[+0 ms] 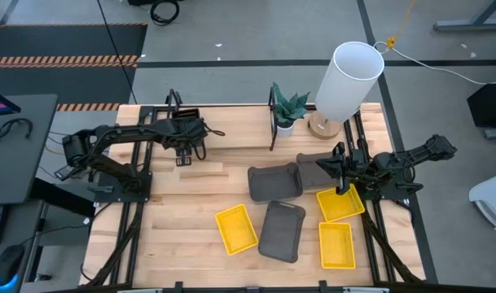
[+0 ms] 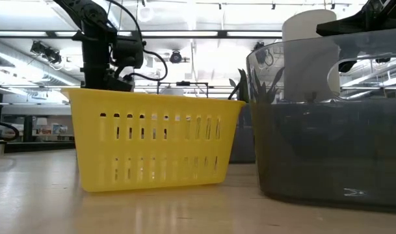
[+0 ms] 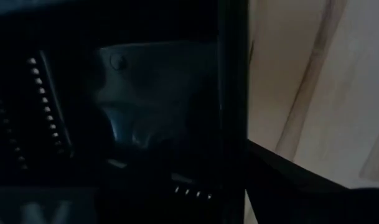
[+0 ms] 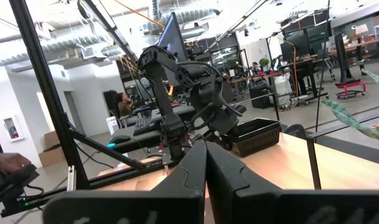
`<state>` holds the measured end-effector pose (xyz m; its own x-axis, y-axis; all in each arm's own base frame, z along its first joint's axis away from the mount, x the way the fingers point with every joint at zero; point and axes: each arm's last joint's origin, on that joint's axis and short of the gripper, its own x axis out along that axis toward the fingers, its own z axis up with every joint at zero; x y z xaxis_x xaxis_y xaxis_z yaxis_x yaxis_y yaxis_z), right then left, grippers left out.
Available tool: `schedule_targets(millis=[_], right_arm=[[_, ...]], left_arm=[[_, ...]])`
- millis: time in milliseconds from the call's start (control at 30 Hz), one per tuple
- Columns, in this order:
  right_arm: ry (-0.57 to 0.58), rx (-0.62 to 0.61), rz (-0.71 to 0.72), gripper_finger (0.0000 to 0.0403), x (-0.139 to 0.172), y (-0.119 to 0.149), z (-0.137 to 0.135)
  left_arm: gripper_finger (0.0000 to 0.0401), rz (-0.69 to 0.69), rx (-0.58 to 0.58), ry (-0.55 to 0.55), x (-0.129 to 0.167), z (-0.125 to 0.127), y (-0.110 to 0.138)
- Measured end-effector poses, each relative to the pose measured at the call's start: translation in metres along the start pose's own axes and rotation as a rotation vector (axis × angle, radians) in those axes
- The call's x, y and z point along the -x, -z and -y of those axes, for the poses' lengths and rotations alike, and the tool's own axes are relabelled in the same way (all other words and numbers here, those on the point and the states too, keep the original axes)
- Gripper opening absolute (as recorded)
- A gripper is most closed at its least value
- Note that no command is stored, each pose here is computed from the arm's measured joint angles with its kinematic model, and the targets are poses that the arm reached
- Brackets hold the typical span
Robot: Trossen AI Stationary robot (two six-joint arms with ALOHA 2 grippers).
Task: Stack baskets on shelf by color
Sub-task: Put the black stacked bins on the shelf, then stack the bottom gray bin on the left gray bin
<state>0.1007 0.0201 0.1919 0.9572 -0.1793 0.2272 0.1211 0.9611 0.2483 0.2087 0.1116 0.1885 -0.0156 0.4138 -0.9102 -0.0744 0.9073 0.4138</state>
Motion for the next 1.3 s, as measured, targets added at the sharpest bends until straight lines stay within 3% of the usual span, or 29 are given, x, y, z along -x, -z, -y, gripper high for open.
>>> schedule_targets(millis=[233,500,733,967,1300], right_arm=[[0.000,0.000,0.000,0.0012,0.000,0.000,0.000],[0.000,0.000,0.000,0.0012,0.000,0.000,0.000],[0.000,0.000,0.000,0.0012,0.000,0.000,0.000],[0.000,0.000,0.000,0.0012,0.000,0.000,0.000],[0.000,0.000,0.000,0.0012,0.000,0.000,0.000]], left_arm=[[0.0214,0.013,-0.072,-0.044,0.006,0.011,-0.006],[0.0207,0.038,-0.131,-0.065,0.014,0.020,-0.011],[0.0204,0.128,-0.130,-0.084,0.037,0.018,-0.012],[0.0194,0.241,-0.127,-0.028,0.057,0.016,-0.001],[0.0178,0.310,-0.090,-0.003,0.070,0.015,0.007]])
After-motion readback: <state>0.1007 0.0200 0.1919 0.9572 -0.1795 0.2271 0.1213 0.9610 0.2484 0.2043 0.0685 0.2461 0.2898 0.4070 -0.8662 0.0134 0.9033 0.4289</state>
